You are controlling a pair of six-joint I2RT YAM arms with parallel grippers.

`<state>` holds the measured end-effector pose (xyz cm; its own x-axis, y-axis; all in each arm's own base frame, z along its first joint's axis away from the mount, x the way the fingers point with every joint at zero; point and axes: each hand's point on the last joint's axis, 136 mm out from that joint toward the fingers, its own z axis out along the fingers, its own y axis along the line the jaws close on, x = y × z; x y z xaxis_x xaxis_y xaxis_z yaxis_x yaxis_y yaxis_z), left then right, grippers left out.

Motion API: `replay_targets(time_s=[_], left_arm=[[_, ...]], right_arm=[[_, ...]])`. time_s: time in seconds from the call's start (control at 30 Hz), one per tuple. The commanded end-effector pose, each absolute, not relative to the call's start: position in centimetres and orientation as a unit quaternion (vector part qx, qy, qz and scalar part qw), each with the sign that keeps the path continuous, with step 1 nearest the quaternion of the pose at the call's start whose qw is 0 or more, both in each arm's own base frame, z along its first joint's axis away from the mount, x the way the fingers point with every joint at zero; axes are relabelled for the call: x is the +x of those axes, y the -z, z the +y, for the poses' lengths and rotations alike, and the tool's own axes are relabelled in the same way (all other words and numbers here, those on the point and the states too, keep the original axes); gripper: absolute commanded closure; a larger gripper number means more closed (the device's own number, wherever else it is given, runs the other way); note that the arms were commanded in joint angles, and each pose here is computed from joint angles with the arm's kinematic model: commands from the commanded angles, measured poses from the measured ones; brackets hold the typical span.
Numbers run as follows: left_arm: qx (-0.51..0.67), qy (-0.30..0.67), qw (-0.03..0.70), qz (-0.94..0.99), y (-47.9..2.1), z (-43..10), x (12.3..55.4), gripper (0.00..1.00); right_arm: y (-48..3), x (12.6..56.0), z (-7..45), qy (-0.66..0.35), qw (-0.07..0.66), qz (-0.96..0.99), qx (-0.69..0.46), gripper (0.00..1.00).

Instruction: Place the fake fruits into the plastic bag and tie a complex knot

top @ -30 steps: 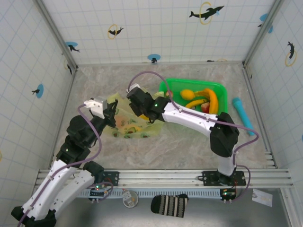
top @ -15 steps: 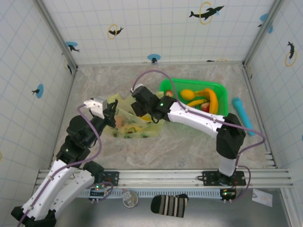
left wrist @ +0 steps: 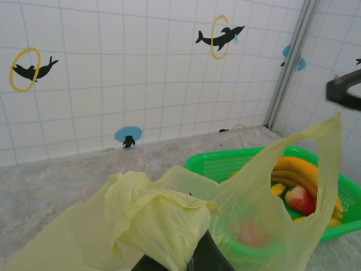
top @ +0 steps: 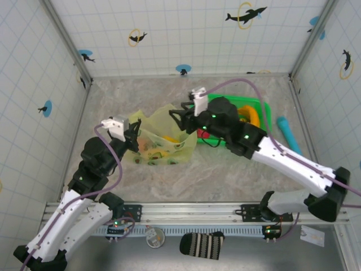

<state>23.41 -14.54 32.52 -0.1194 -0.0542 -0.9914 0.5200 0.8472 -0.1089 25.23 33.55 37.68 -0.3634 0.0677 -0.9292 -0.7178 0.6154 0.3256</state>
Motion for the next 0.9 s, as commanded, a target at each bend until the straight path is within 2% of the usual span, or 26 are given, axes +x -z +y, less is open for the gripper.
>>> replay_targets(time_s=[0.0, 0.23, 0.4, 0.5, 0.63, 0.87], left_arm=[[0.159, 0.226, 0.644, 0.713, -32.6, -14.7, 23.6, 1.0], [0.157, 0.223, 0.641, 0.717, -32.3, -14.6, 23.7, 1.0], [0.154, 0.218, 0.642, 0.719, -32.3, -14.4, 23.7, 1.0], [0.152, 0.217, 0.644, 0.717, -32.5, -14.3, 23.7, 1.0], [0.156, 0.217, 0.64, 0.72, -32.5, -14.5, 23.7, 1.0], [0.163, 0.211, 0.64, 0.721, -32.6, -14.4, 23.6, 1.0]], right_arm=[[-39.7, 25.6, 30.8, -0.454, 0.53, 0.695, -0.172, 0.41], [-38.3, 27.6, 24.1, -0.457, 0.548, 0.693, -0.099, 0.4], [-33.6, 31.2, 21.3, -0.408, 0.519, 0.751, -0.029, 0.4], [-27.4, 33.7, 19.4, -0.374, 0.445, 0.813, 0.036, 0.41], [-21.5, 35.3, 20.0, -0.365, 0.348, 0.861, 0.057, 0.39], [-15.1, 35.8, 21.6, -0.283, 0.219, 0.933, -0.046, 0.33]])
